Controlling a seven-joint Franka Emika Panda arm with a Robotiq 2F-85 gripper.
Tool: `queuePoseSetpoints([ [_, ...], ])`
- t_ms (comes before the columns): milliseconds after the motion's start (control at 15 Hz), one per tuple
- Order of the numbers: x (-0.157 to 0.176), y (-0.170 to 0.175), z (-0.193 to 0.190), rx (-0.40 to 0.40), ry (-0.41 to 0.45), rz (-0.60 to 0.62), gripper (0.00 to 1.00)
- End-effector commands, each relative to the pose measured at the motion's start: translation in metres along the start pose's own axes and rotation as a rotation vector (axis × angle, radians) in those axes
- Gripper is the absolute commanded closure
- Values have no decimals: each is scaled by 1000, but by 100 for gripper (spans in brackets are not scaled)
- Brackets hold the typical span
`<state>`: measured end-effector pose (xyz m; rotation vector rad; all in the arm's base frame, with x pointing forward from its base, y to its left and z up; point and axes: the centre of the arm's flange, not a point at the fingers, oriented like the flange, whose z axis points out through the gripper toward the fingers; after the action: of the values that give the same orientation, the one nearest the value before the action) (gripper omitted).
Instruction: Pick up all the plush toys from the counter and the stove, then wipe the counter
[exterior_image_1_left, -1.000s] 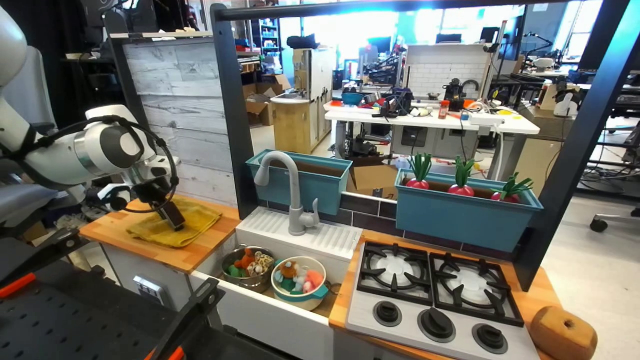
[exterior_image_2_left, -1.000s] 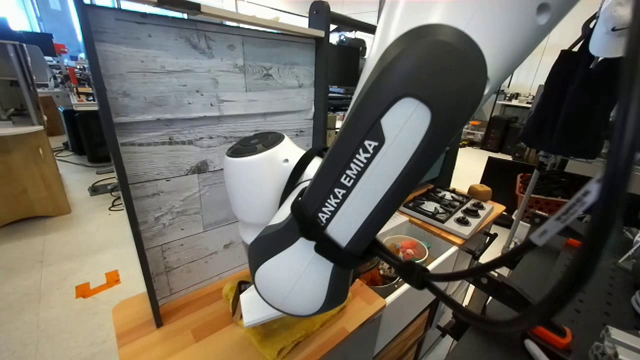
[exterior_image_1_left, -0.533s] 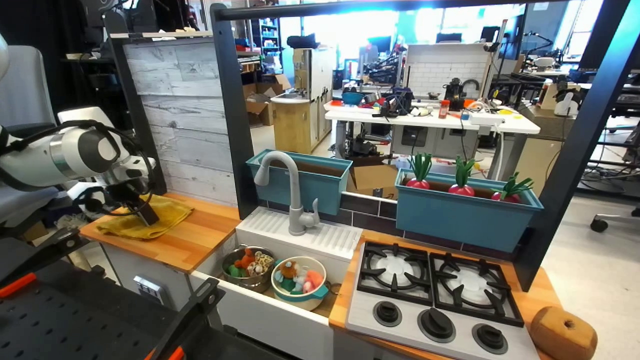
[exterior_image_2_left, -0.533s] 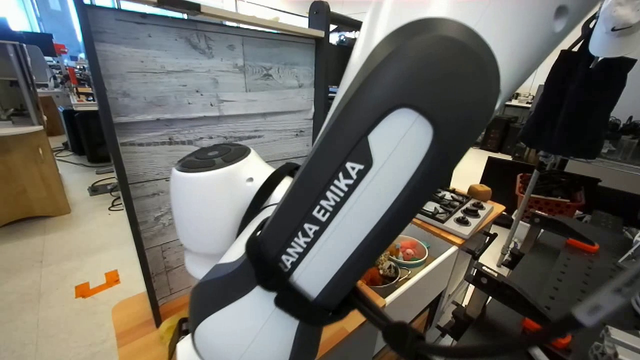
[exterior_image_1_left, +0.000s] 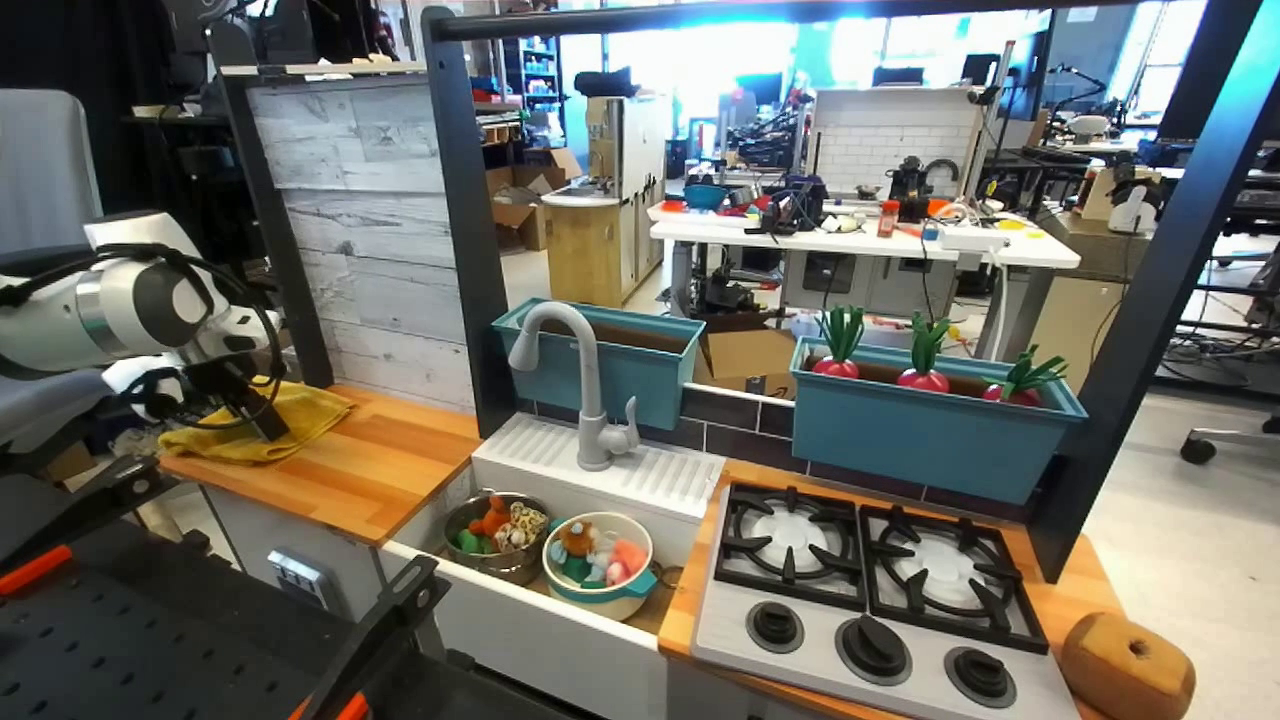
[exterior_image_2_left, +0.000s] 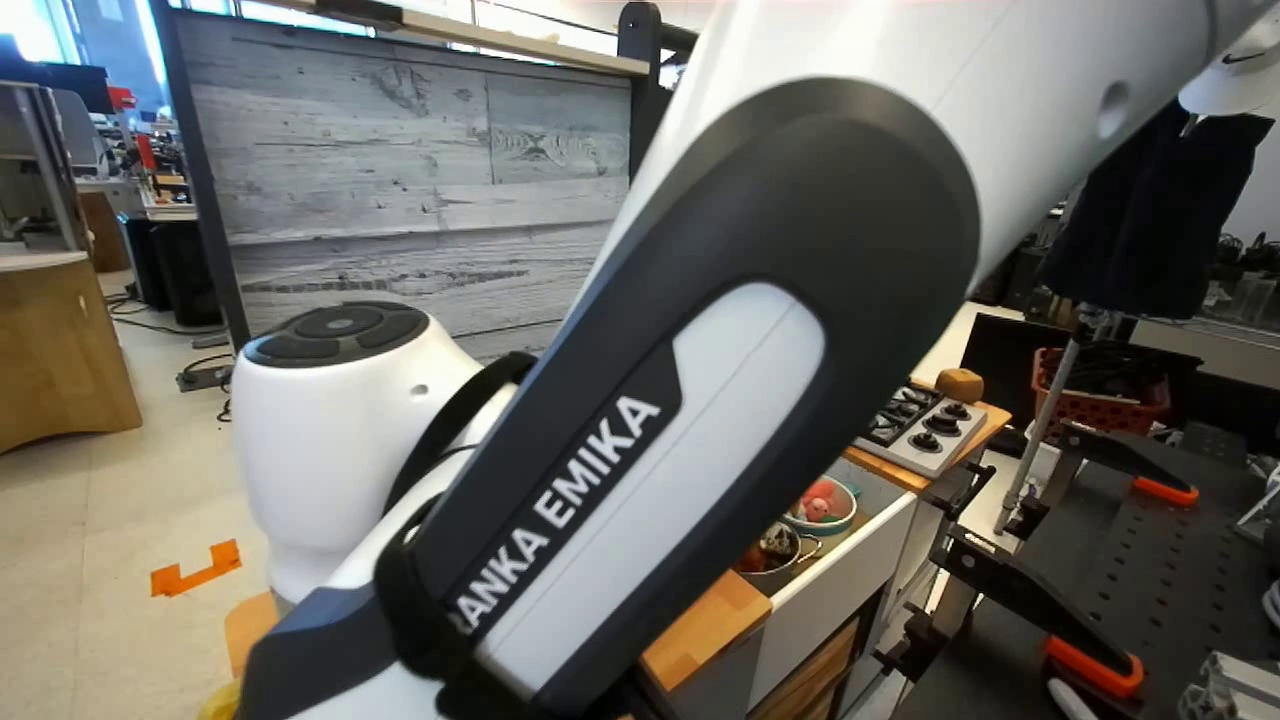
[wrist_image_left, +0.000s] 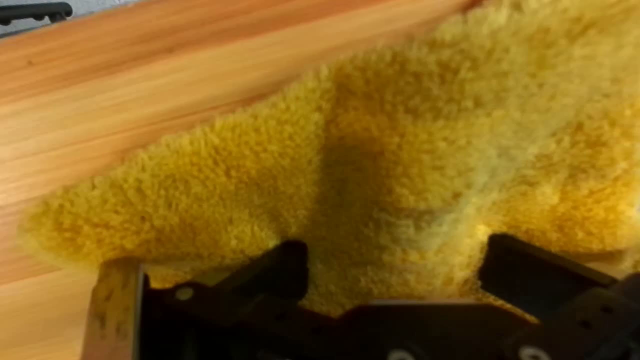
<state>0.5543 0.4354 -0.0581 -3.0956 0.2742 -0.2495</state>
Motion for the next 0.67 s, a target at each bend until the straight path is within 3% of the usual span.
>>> queuePoseSetpoints([
  [0, 21, 61, 11, -59, -16, 100, 0],
  [333, 44, 122, 5, -148, -31, 190, 0],
  [467, 47, 118, 10, -153, -30, 164, 0],
  [600, 41, 88, 19, -115, -28, 109, 0],
])
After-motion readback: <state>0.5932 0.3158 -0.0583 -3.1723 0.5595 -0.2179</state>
